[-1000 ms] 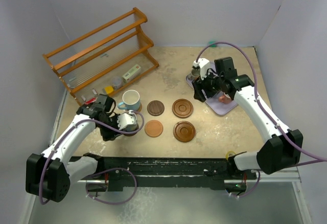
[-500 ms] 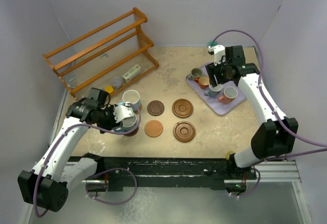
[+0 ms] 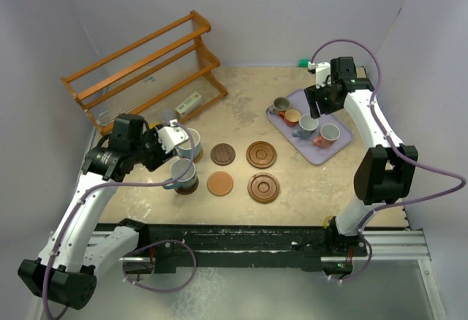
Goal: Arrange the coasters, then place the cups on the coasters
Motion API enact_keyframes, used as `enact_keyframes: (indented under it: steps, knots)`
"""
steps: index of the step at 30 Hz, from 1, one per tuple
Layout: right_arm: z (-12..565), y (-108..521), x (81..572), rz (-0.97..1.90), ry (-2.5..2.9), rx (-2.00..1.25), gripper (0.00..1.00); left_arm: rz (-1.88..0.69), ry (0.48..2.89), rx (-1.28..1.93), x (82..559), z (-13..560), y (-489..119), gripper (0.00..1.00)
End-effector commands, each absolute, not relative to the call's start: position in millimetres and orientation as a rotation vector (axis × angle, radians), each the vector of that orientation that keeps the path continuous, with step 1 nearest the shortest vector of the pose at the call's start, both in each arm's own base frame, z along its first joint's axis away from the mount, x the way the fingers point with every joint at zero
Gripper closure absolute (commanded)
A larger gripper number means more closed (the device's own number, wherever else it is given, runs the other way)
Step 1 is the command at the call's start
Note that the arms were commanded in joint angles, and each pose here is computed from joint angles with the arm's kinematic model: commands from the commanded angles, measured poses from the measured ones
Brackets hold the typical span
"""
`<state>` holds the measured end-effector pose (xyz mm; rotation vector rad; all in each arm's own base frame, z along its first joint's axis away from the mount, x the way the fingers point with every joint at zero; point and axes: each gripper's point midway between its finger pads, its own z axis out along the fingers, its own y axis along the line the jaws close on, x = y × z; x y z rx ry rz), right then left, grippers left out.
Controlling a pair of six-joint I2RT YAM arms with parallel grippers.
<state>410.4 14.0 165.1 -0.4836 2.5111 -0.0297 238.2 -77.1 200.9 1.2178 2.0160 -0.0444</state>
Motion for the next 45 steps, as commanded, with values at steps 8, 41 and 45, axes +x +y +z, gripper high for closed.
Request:
enact_keyframes:
  steps: [8,41,45]
  knots:
    - [153,14,429,0.020,2.569,-0.561,0.42,-0.080,1.950,0.986,274,233,-91,0.48]
    - [97,18,424,0.106,2.733,-0.646,0.81,-0.110,1.928,0.937,276,234,-96,0.46]
    - [101,18,424,0.106,2.727,-0.644,0.86,-0.108,1.928,0.934,275,233,-95,0.45]
